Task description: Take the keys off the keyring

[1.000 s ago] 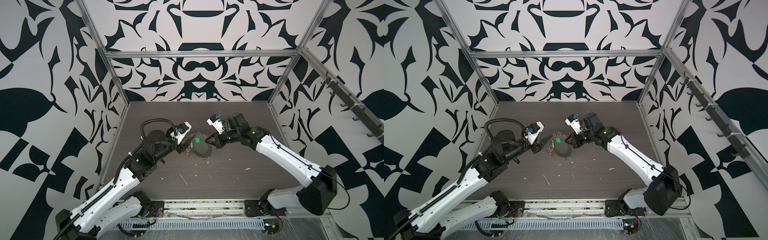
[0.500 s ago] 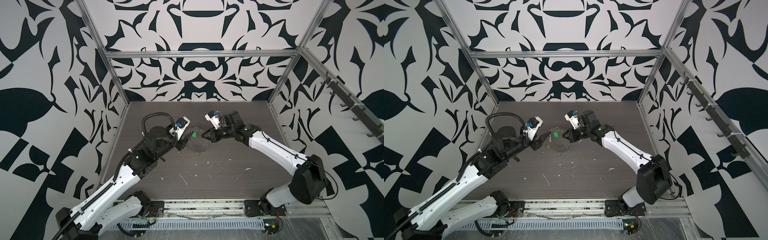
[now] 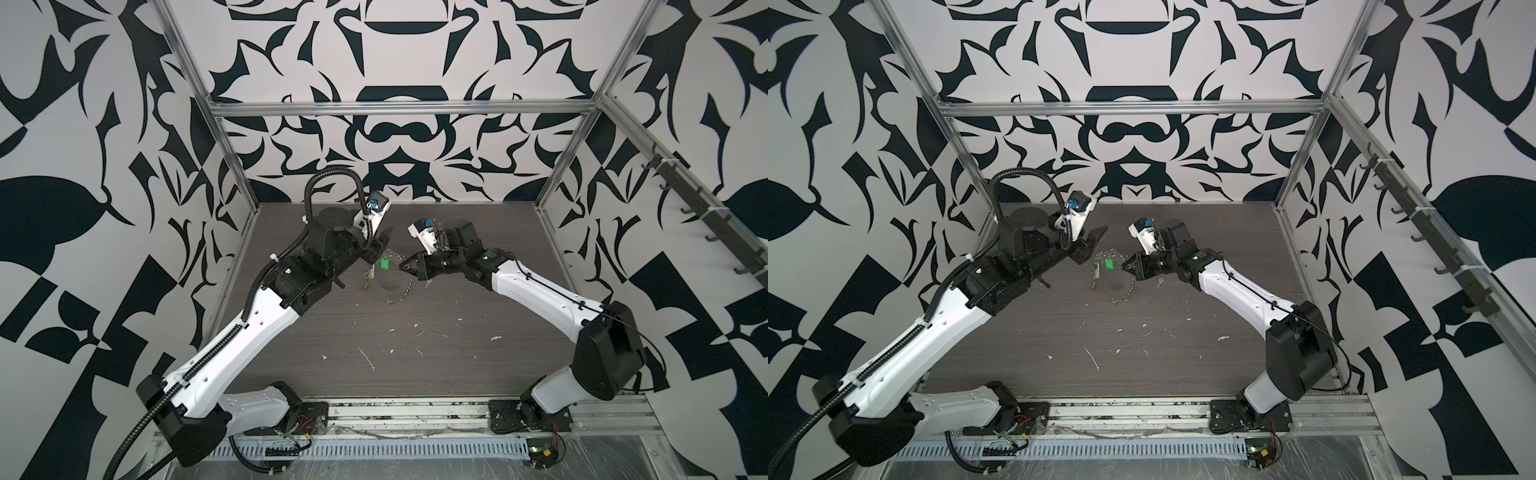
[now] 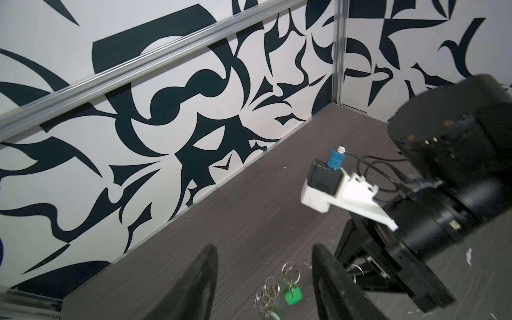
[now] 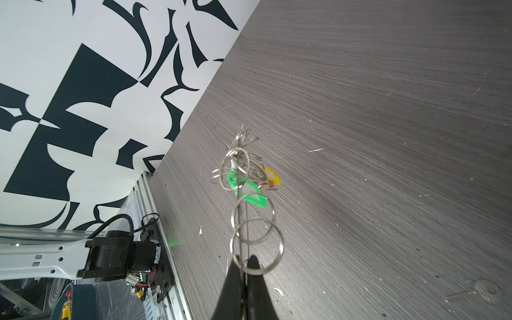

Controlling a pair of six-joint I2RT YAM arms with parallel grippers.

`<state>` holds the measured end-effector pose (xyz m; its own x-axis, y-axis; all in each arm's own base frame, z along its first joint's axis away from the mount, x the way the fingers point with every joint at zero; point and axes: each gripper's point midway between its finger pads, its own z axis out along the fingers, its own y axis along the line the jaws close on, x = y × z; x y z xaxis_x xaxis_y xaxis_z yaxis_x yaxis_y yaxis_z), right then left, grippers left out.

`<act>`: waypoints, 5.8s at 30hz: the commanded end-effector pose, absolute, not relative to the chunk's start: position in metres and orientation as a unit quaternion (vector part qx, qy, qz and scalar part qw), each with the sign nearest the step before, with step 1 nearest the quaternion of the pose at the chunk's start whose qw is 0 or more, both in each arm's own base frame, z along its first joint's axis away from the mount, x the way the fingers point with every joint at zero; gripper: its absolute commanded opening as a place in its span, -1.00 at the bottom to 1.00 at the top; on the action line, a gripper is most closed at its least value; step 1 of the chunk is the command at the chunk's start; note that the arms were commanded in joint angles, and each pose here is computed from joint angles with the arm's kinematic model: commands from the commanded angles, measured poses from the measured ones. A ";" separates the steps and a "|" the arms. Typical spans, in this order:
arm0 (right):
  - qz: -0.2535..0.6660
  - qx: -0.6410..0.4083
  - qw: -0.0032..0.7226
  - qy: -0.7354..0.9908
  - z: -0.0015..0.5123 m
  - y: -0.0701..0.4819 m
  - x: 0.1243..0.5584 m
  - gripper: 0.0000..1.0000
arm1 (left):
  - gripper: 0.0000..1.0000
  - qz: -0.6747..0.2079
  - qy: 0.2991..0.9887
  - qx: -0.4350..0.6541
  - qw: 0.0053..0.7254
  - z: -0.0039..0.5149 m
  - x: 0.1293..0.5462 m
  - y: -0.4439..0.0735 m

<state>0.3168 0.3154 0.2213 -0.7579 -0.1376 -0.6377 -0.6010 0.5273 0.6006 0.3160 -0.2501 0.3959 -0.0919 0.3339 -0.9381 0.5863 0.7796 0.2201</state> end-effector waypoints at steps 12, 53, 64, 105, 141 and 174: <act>0.462 -0.178 0.305 0.814 0.224 0.321 0.342 -1.00 | 0.02 -0.010 0.873 0.222 0.433 0.311 0.373 -0.211; 0.421 -0.077 0.193 0.883 0.042 0.310 0.429 -1.00 | 0.08 -0.139 0.889 0.142 0.413 0.256 0.334 -0.173; 0.377 -0.077 0.175 0.906 0.020 0.300 0.430 -0.90 | 0.07 -0.158 0.892 0.153 0.395 0.244 0.322 -0.175; 0.167 -0.061 0.333 0.926 0.114 0.216 0.463 0.40 | 0.54 -0.059 0.887 0.099 0.447 0.246 0.349 -0.129; -0.112 0.156 0.605 0.773 0.143 -0.058 0.316 0.99 | 0.99 0.062 0.822 -0.114 0.554 0.113 0.377 0.039; -0.023 0.048 0.601 0.798 0.103 -0.011 0.366 0.99 | 0.99 -0.005 0.772 -0.058 0.633 0.104 0.373 0.027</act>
<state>0.3542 -0.0177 0.0816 -0.3352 0.0711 -0.9394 0.1491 0.9886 0.0216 0.3703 0.0301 0.0946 -0.2724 -0.0862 -0.9583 -0.1130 0.9920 -0.0571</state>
